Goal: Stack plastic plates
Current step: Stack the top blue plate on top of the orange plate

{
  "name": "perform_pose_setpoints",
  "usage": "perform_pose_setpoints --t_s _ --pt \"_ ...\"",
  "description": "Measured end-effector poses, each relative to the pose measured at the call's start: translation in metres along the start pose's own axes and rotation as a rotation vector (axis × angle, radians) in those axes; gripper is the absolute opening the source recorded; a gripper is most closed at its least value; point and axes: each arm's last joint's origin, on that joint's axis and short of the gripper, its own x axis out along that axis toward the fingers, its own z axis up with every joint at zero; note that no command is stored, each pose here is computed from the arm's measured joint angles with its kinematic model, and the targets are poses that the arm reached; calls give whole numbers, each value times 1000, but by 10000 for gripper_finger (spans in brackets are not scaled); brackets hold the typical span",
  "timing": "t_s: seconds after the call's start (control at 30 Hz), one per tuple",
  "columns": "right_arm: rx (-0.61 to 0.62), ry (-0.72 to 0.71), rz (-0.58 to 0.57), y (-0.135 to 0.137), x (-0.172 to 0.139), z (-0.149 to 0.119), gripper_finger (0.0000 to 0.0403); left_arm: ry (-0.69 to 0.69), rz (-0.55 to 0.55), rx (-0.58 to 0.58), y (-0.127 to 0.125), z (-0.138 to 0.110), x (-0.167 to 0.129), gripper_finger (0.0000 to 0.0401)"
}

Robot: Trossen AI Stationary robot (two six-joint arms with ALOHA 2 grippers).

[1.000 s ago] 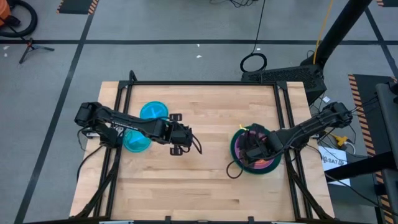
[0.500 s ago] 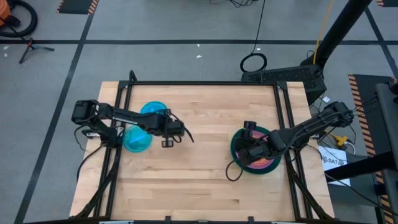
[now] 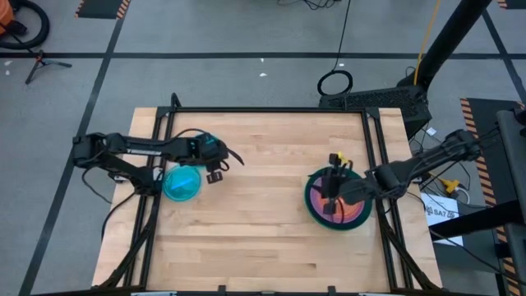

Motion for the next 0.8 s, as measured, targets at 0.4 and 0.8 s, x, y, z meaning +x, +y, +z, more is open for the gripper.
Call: perform_pose_setpoints --t_s 0.4,0.8 --pt "42 -87 -4 -3 3 -17 112 32 31 -165 10 -16 21 120" --pt "74 -83 1 -2 3 -17 112 1 29 -235 8 -22 28 120"
